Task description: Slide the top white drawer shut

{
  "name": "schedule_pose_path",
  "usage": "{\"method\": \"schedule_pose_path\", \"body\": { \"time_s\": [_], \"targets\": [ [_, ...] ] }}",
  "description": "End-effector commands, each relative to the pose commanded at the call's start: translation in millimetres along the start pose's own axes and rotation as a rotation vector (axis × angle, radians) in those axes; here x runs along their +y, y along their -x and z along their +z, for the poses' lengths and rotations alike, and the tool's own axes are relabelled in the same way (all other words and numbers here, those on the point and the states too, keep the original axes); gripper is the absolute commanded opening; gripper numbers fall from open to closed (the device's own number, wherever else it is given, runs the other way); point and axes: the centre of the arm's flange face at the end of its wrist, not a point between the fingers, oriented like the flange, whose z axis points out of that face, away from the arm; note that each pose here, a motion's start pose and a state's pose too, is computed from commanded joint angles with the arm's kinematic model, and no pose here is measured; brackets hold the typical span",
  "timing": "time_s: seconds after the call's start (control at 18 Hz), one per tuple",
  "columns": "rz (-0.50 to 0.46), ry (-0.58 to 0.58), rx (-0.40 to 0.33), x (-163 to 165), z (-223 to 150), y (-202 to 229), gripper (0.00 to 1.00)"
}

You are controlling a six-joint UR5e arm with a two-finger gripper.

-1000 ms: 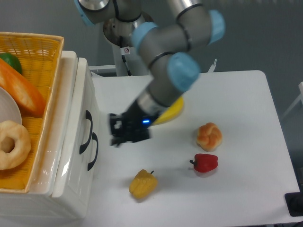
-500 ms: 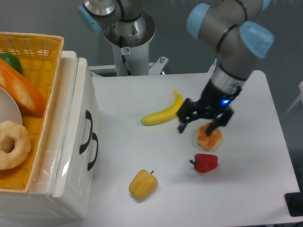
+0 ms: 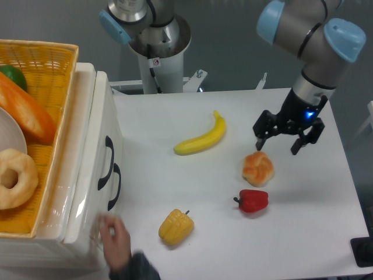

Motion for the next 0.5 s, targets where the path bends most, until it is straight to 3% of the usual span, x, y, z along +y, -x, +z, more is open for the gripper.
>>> {"method": "schedule_pose_path", "body": {
  "time_s": [0.22, 0.39, 0.5],
  "targets": [
    [0.22, 0.055, -0.057, 19.0, 9.6, 28.6, 1.0],
    [0.405, 0.066, -0.047, 36.1, 17.3, 50.7, 1.0],
    [0.48, 0.071, -0.047, 51.0, 22.7, 67.0, 1.0]
  ]
}}
